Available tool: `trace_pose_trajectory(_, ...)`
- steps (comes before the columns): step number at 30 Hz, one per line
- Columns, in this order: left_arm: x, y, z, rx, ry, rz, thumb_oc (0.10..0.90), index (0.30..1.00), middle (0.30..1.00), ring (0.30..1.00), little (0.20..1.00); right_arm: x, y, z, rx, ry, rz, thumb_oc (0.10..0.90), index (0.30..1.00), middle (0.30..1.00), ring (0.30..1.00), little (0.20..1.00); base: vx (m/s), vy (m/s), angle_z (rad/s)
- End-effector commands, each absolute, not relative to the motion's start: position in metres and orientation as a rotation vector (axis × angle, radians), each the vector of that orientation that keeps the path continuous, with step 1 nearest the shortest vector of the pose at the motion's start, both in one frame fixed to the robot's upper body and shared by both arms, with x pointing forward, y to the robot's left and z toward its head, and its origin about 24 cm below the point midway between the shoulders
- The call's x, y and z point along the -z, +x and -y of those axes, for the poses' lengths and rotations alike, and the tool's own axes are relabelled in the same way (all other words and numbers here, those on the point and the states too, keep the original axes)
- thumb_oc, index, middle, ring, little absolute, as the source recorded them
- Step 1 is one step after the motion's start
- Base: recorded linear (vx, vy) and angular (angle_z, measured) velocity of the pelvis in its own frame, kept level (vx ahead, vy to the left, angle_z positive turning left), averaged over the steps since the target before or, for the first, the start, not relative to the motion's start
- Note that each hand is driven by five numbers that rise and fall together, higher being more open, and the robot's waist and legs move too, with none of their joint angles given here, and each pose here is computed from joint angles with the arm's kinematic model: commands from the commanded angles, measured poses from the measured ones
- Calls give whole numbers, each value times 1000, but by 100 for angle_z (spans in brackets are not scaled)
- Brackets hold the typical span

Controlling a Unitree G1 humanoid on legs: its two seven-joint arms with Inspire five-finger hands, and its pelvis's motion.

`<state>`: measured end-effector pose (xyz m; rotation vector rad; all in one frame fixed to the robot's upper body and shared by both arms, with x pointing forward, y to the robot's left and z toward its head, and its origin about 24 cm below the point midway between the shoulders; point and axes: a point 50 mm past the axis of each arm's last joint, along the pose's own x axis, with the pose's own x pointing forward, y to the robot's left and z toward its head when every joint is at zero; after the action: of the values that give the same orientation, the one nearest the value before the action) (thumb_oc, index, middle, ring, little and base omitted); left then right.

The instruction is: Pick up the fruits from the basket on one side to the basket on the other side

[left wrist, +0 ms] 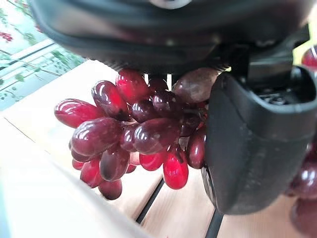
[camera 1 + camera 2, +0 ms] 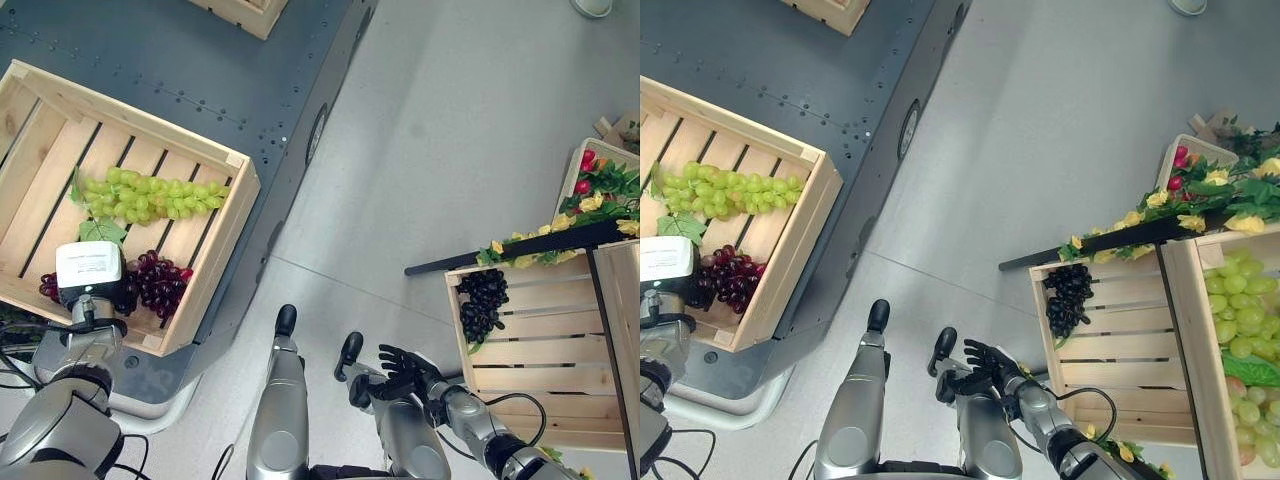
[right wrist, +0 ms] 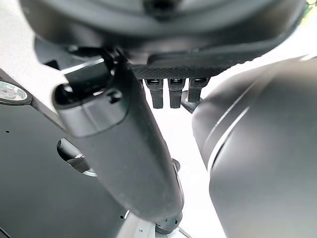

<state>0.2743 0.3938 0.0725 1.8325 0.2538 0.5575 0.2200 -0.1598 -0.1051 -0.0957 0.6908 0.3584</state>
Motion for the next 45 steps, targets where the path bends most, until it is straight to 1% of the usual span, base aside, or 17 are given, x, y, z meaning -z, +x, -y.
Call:
trace_pose_trajectory(1,-89,281,-382,-790,1659,-29,400,300,300,300,300,97,219,165,-298,-22,-594,800,900,900,900,900,1,-40,5)
trace_pose_trajectory(6,-107,269,-383,-964,1538,175,400,300,300,300,300,94,214,166,-233,42,-549,800,900,900,900,900,27,-55,7)
trace_pose_trajectory(11,-119,254,-376,-1049,1426,357,400,300,300,300,300,92,209,161,-190,99,-506,800,900,900,900,900,51,-74,13)
trace_pose_trajectory(13,-121,244,-366,-1069,1339,454,400,300,300,300,300,90,205,158,-161,133,-484,800,900,900,900,900,83,-79,15)
trace_pose_trajectory(19,-119,225,-345,-1054,1116,579,400,300,300,300,300,83,201,159,-112,176,-441,800,900,900,900,900,69,-19,5)
trace_pose_trajectory(25,-112,218,-325,-982,912,597,400,300,300,300,300,73,194,162,-86,190,-375,800,900,900,900,900,55,26,-2)
trace_pose_trajectory(29,-105,213,-300,-912,657,607,400,300,300,300,300,48,200,167,-87,172,-259,800,900,900,900,900,46,52,-8)
trace_pose_trajectory(32,-101,212,-293,-889,660,586,400,300,300,300,300,33,205,168,-131,138,-182,800,900,900,900,900,30,30,-5)
trace_pose_trajectory(38,-108,219,-287,-797,818,568,400,300,300,300,300,-14,221,163,-294,52,-26,800,900,900,900,900,-1,1,-8)
trace_pose_trajectory(40,-111,226,-283,-735,907,569,400,300,300,300,300,-28,228,160,-379,-16,9,800,900,900,900,900,-14,-6,-13)
trace_pose_trajectory(41,-112,226,-282,-723,915,570,400,300,300,300,300,-29,229,160,-388,-20,15,800,900,900,900,900,3,-12,-15)
trace_pose_trajectory(42,-117,231,-279,-659,1011,580,400,300,300,300,300,-43,235,157,-427,-29,34,800,900,900,900,900,7,-14,-17)
trace_pose_trajectory(44,-121,235,-277,-604,1064,578,400,300,300,300,300,-52,239,156,-451,-49,60,800,900,900,900,900,6,-16,-17)
trace_pose_trajectory(45,-124,240,-273,-549,1139,591,400,300,300,300,300,-60,243,156,-467,-72,81,800,900,900,900,900,6,-12,-11)
